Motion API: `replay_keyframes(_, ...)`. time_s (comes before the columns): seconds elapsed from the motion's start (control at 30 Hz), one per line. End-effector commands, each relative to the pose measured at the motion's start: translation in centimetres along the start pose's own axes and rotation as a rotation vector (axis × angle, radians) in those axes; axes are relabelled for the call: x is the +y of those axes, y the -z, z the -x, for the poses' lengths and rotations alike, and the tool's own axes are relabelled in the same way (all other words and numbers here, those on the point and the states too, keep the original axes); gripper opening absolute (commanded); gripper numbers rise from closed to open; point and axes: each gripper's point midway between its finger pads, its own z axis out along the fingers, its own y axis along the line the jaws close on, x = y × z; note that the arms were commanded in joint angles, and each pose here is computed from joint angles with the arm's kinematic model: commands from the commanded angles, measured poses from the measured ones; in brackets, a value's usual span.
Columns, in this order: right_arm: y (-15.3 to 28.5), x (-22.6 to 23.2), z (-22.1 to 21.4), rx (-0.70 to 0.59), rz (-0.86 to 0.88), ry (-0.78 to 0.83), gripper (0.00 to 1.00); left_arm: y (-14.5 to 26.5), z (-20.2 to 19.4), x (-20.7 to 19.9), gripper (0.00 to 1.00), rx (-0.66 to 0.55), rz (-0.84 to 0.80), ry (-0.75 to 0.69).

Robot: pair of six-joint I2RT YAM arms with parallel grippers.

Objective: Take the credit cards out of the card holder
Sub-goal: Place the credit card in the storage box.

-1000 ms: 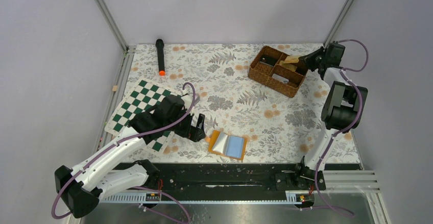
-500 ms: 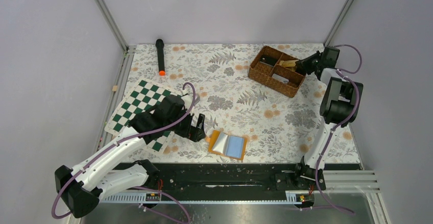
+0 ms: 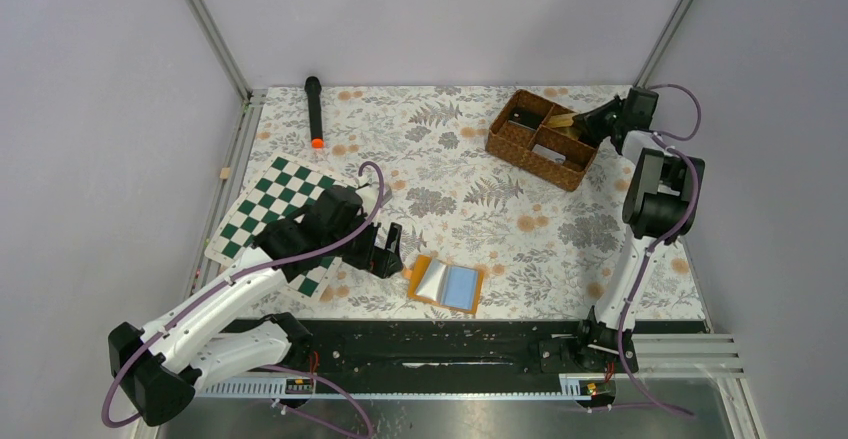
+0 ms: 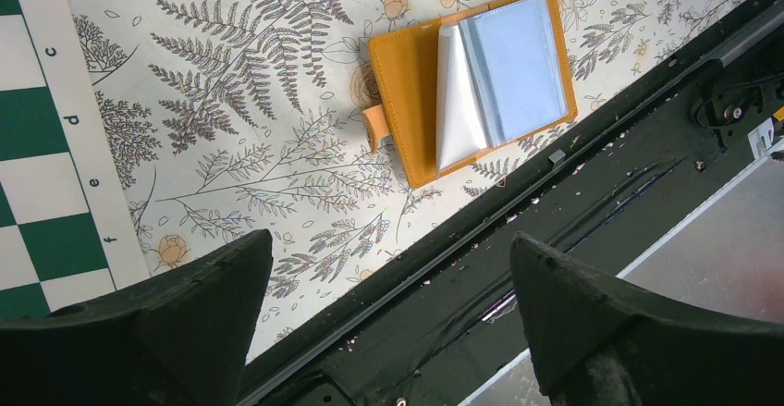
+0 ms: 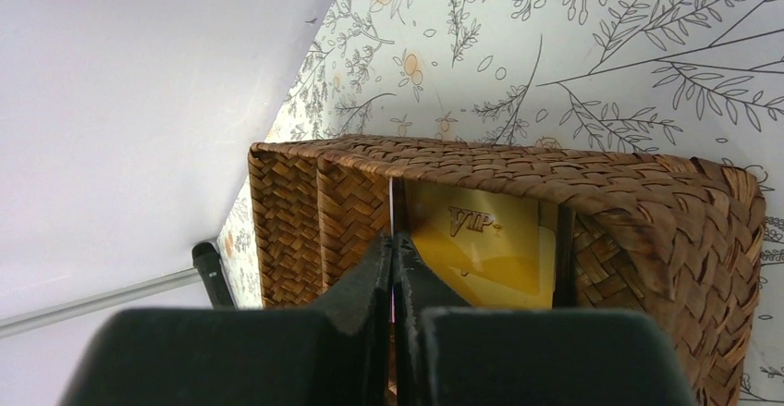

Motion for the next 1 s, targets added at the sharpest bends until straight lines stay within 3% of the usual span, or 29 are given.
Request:
replay_keyframes(0.0,-0.5,2.0,0.5,-0.007,0.054,0.013,0.0,0.5,1.7,-0.1,0.99,-0.056,0.005,-0.016)
replay_keyframes(0.13,-0.8,1.7,0.4,0.001,0.039,0.006,0.0,0.5,1.7,-0.1,0.99,-0.056,0.004,-0.016)
replay_keyframes(0.7,0.8,1.7,0.7,0.016,-0.062,0.039,0.4,0.4,1.7,-0.2,0.99,-0.052,-0.001,-0.016)
replay_keyframes(0.97,3.1,3.1,1.5,0.008,-0.1,0.077,0.5,0.7,1.7,0.1,0.99,-0.07,0.015,-0.009)
